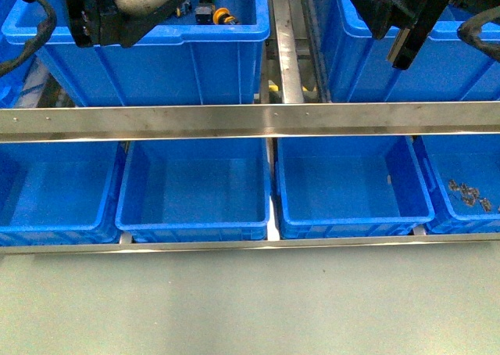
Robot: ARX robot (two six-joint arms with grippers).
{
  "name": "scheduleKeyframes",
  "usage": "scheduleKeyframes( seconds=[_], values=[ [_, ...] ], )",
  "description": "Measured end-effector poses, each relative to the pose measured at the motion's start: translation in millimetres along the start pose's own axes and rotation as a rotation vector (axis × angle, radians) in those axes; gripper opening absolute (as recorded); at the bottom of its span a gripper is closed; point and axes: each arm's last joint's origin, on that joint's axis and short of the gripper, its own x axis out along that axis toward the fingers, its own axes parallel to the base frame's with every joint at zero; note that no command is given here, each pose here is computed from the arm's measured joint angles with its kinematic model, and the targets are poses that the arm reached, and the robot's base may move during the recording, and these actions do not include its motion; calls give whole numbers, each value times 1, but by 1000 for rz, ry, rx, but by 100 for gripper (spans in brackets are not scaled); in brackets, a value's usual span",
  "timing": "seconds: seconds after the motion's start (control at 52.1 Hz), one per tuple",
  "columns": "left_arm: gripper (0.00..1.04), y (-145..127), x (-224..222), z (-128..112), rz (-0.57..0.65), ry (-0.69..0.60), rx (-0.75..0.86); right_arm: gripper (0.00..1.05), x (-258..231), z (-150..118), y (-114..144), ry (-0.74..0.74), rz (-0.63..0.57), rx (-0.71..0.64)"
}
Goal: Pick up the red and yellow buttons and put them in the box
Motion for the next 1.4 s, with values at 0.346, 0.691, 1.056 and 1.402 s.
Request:
scheduleKeyframes(
  seconds=[0.346,0.691,1.056,1.402],
  values=[
    [97,-26,-28,45,43,-170,165,27,-2,1,-1,-7,-6,-4],
    [97,-53,-120,77,261,-379,341,26,-9,3,-5,-26,-28,-26],
    [97,-108,-219,45,434,-444,464,26,-58,19,38,-208,-52,-388],
    [83,-108,-227,8,697,-495,503,26,-64,10,55,-191,-91,-466]
  ],
)
